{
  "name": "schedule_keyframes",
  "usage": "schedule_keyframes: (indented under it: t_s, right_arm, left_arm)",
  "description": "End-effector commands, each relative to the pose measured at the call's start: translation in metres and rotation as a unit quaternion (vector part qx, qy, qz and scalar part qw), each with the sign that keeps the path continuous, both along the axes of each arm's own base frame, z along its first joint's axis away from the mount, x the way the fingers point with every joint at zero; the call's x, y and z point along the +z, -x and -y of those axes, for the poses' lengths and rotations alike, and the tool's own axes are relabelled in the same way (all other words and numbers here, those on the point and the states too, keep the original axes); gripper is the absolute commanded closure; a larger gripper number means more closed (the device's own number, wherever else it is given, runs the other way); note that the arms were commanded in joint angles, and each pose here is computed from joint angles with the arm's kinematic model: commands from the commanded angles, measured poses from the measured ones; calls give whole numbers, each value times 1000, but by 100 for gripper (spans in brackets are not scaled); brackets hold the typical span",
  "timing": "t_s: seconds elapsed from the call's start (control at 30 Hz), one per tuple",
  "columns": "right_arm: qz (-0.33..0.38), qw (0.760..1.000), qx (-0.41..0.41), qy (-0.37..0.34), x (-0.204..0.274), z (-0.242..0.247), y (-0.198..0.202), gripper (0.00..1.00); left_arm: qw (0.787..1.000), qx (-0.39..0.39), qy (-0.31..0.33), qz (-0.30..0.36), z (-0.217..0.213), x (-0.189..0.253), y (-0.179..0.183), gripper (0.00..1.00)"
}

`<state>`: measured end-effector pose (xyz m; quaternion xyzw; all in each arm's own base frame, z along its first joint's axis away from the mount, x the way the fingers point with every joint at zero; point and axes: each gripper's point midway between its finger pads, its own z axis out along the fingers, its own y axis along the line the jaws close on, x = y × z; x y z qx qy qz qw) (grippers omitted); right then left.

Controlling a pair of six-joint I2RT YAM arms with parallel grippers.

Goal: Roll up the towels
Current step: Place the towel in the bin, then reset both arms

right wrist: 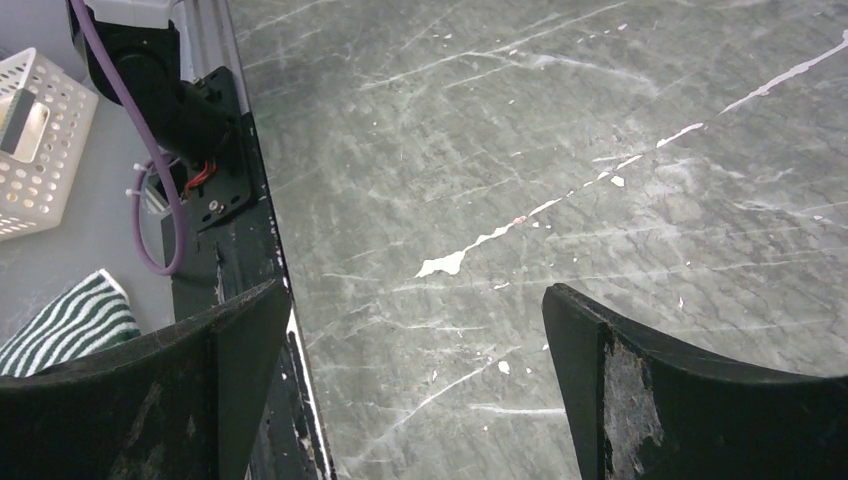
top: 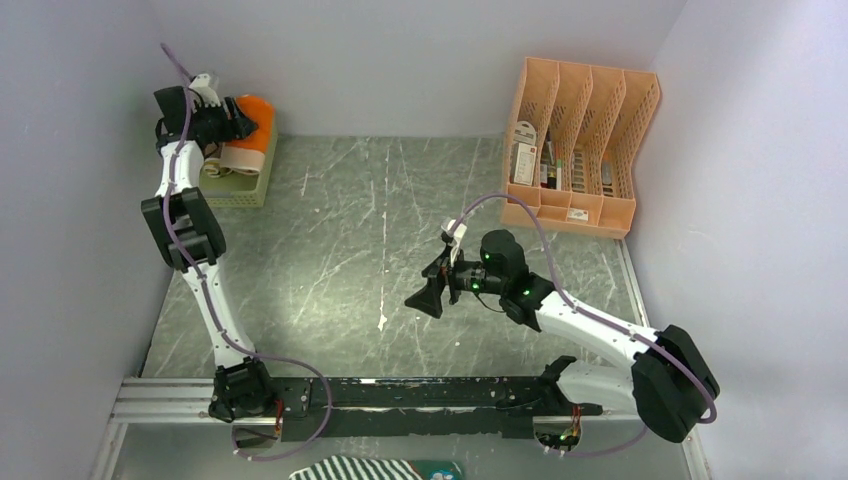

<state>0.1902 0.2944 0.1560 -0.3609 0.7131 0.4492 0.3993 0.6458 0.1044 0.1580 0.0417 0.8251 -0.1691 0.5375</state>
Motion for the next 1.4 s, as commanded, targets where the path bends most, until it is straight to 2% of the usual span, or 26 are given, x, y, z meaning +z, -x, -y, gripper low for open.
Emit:
schedule_keyframes:
  t_s: [0.0, 0.2, 0.33, 0.4, 0.43, 0.6, 0.87, 1.03, 1.13, 1.23, 1.3, 1.33, 1.37]
  right_arm:
    - [-1, 1000, 3, 9, -8, -1, 1, 0]
    - [-7, 1000, 4, 17, -14, -3, -3, 0]
    - [-13, 1000, 8, 22, -19, -7, -5, 0]
    - [-18, 1000, 8, 24, -23, -9, -8, 0]
    - [-19, 999, 9, 26, -24, -11, -8, 0]
    - [-24, 999, 14, 32, -29, -16, -11, 0]
    - [-32, 998, 26, 38, -35, -27, -12, 0]
    - [-37, 998, 31, 41, -39, -33, -10, 0]
    - [-40, 998, 36, 45, -42, -38, -8, 0]
    - [-40, 997, 38, 50, -44, -41, -8, 0]
    - [-40, 997, 38, 53, -45, -41, -7, 0]
    - [-41, 997, 37, 54, -46, -41, -7, 0]
    - [-42, 997, 37, 55, -47, -41, -6, 0]
  left_arm:
    - [992, -71, 100, 25, 16, 5, -2, 29]
    - [995, -46, 89, 7, 2, -27, -8, 27]
    - [998, -9, 63, 13, -14, -31, -17, 20]
    - [998, 2, 53, 16, -19, -30, -21, 11]
    - [999, 8, 48, 18, -22, -29, -22, 1]
    - [998, 36, 19, 41, -34, -7, -25, 1]
    - [986, 119, -43, 111, -58, 69, -16, 1]
    - [982, 113, -67, 136, -43, 89, -8, 1]
    - [983, 103, -78, 130, -28, 84, -12, 0]
    - [984, 99, -92, 114, -19, 64, -21, 8]
    - [986, 104, -89, 98, -19, 46, -27, 18]
    - [986, 108, -84, 92, -21, 37, -29, 32]
    - [987, 112, -80, 82, -22, 22, -32, 50]
